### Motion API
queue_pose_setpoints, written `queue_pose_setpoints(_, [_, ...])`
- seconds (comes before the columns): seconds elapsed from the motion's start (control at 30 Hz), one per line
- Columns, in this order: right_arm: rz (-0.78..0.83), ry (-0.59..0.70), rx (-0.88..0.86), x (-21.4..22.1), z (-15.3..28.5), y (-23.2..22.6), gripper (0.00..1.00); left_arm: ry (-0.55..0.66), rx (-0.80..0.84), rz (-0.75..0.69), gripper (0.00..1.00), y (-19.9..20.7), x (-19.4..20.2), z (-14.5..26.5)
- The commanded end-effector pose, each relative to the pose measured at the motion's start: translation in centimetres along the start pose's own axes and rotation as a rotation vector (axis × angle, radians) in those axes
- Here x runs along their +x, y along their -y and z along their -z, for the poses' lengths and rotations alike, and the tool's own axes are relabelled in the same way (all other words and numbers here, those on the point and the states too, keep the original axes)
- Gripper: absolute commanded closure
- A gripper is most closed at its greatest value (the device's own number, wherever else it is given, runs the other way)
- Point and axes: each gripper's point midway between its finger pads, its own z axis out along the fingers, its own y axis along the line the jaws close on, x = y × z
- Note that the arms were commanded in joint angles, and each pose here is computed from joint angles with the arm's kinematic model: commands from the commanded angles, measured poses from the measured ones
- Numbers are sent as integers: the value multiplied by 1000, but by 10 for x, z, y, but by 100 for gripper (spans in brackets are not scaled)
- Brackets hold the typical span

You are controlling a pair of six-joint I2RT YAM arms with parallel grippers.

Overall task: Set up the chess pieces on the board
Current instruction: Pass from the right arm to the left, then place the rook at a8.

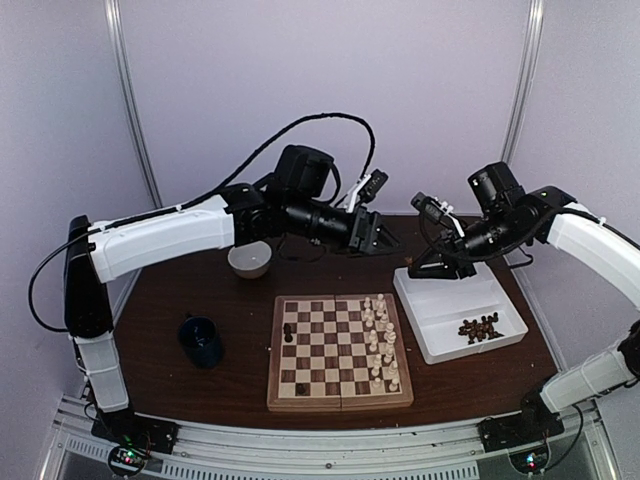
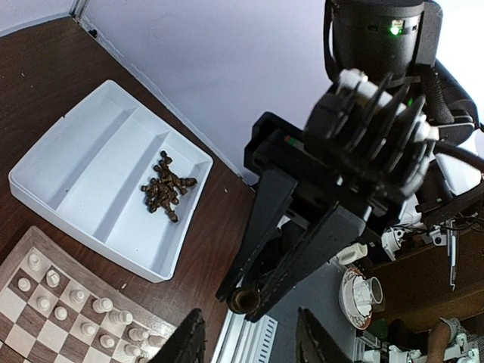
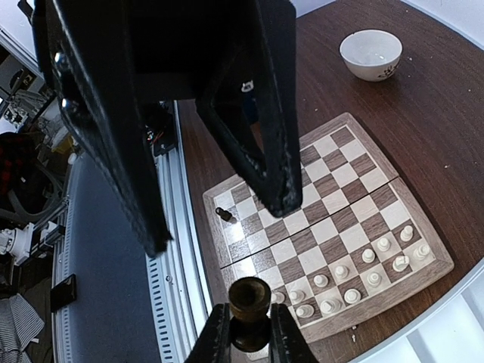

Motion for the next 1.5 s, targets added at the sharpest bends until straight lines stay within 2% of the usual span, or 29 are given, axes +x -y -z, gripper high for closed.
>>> queue_pose_setpoints(0.0, [16, 35, 19, -14, -1, 1, 97, -25, 18, -1, 60, 3, 3, -9])
queue_pose_setpoints(0.27, [31, 23, 12, -16, -7, -5, 97, -48, 57, 15, 66, 5, 8, -19])
queue_pose_setpoints(0.6, [29, 21, 15, -17, -9, -6, 96, -82, 76, 42, 91, 1, 16, -26])
queue_pose_setpoints(0.63, [29, 21, 16, -17, -9, -6, 94, -81, 69, 39, 92, 1, 16, -25])
queue_pose_setpoints(0.77, [30, 1, 18, -12, -4, -9, 66, -76, -54, -27, 94, -8, 16, -7])
queue_pose_setpoints(0.87, [39, -27, 16, 0, 4, -13, 56, -86, -246, -106, 95, -28, 26, 23])
queue_pose_setpoints(1.0, [-15, -6, 36, 15, 14, 2, 53, -122, -472, -222, 95, -56, 59, 65])
queue_pose_setpoints(1.17, [-68, 26, 100, 26, 22, 28, 53, -208, -648, -378, 95, -86, 131, 93])
queue_pose_setpoints(1.47, [-90, 33, 196, 34, 29, 52, 53, -212, -648, -372, 95, -106, 207, 110])
